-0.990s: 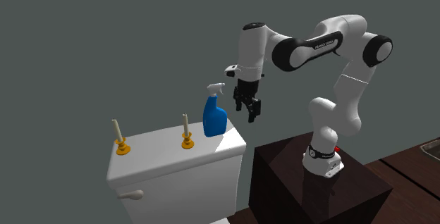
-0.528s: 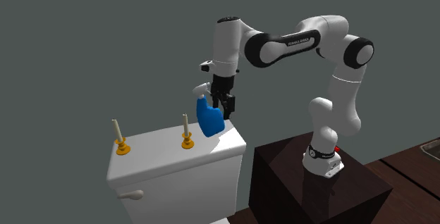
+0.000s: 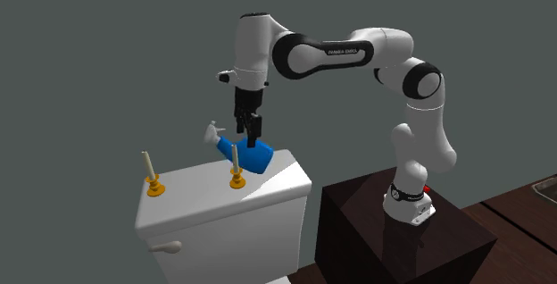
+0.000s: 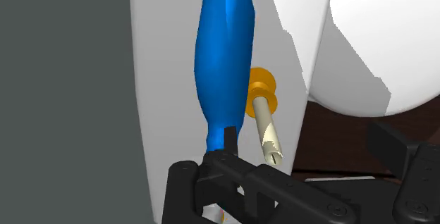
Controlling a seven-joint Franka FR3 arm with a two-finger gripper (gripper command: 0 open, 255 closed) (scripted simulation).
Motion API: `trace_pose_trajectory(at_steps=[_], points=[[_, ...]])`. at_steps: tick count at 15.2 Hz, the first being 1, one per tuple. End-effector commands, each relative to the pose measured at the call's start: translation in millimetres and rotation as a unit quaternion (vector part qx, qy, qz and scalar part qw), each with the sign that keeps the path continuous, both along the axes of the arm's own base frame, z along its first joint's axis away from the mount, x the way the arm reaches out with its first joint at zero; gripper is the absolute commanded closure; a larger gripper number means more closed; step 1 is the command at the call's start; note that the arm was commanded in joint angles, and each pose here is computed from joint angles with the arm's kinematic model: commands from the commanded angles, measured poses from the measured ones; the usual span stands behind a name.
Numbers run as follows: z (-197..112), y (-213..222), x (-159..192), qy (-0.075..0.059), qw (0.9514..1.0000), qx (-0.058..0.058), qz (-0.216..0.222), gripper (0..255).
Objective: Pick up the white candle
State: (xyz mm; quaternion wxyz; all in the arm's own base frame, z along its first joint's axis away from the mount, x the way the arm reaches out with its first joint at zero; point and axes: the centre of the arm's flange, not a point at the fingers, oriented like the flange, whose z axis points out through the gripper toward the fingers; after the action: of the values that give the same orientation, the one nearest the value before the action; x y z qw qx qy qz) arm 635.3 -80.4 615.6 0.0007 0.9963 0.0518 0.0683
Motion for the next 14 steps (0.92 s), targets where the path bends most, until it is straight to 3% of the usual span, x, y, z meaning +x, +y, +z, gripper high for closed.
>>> trace_pose_trajectory(at_steps=[1, 3, 12, 13, 14], points=[[8.4, -7.1, 20.8, -0.008, 1.0, 0.001, 0.002, 0], [12.2, -10.2, 32.4, -0.012, 0.9999, 0.002, 0.002, 0], [-27.8, -10.2, 32.3, -0.012, 0.9999, 0.002, 0.002, 0], [-27.4, -10.4, 32.8, -0.012, 0.9999, 0.002, 0.002, 255], [-27.3, -10.4, 32.8, -0.012, 0.9999, 0.002, 0.002, 255]])
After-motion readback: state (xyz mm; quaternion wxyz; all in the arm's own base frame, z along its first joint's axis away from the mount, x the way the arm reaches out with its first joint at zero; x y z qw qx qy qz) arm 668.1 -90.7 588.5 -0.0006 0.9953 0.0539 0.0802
